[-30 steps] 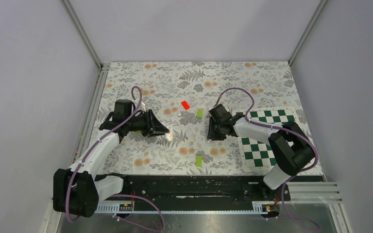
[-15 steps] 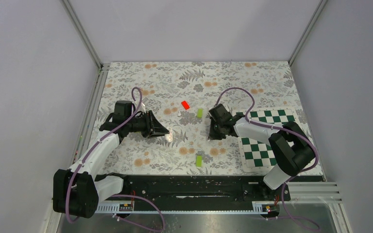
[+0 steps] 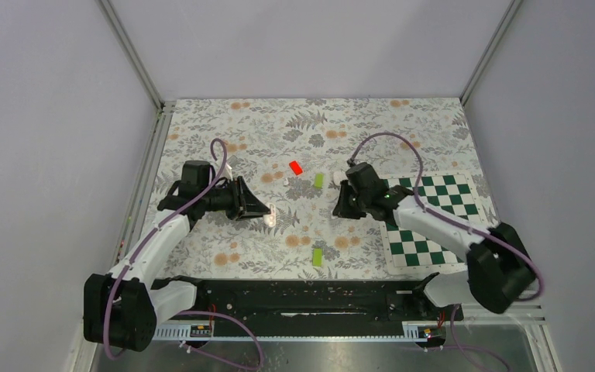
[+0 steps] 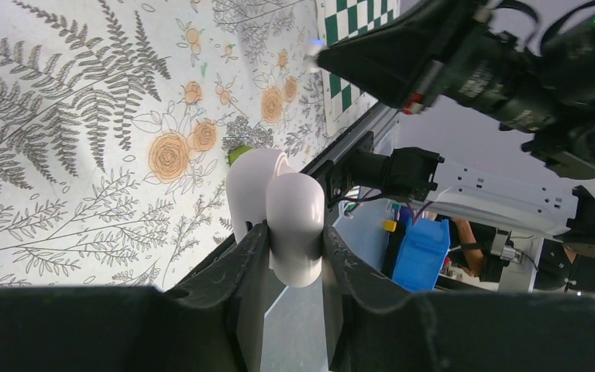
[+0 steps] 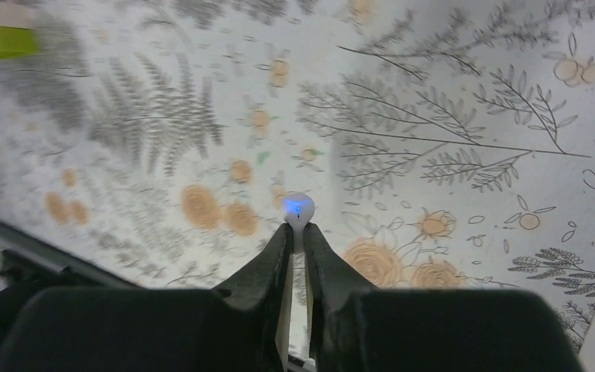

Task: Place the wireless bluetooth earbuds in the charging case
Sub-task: Insert the left earbud into the left side groove of the charging case, then close the charging case.

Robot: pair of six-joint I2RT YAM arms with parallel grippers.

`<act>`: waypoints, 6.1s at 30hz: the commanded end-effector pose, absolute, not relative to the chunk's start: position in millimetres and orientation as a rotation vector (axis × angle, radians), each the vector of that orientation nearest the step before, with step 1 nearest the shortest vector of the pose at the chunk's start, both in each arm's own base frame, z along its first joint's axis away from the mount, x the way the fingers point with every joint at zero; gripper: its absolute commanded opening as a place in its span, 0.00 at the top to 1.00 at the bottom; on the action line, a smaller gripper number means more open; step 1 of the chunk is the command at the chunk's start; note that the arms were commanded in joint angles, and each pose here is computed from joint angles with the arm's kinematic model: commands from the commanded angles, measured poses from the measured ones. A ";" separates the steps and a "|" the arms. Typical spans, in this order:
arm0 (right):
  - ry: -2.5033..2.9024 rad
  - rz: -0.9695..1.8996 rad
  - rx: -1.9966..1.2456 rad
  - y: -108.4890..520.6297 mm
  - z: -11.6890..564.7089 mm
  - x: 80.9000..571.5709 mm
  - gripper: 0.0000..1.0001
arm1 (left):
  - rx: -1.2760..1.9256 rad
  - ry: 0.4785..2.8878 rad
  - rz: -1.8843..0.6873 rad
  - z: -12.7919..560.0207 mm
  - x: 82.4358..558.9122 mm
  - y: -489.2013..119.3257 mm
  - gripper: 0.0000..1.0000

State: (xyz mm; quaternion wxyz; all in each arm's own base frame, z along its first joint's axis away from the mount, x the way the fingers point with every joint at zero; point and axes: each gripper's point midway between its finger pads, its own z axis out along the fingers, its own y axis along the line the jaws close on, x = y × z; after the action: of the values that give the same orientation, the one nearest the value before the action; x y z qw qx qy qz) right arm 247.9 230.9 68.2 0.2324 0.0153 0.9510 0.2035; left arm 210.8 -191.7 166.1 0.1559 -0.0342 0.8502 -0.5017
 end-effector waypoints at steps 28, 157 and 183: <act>2.049 1.163 -0.285 310.6 303.9 181.7 1.00 | 0.169 1.825 -1.573 290.1 217.5 -244.7 1.00; 2.038 1.599 0.056 325.2 248.9 247.0 0.62 | 0.514 1.734 -1.906 318.2 169.2 -279.6 1.00; 2.027 1.645 0.035 297.5 256.8 193.6 0.56 | 0.342 1.936 -1.692 278.4 202.1 -280.2 1.00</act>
State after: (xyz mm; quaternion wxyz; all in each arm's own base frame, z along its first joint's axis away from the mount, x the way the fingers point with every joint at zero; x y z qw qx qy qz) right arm 204.1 301.2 236.8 0.2349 0.0408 0.7666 0.5962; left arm 190.8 -280.6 270.7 0.2321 0.1267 0.7191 -0.6426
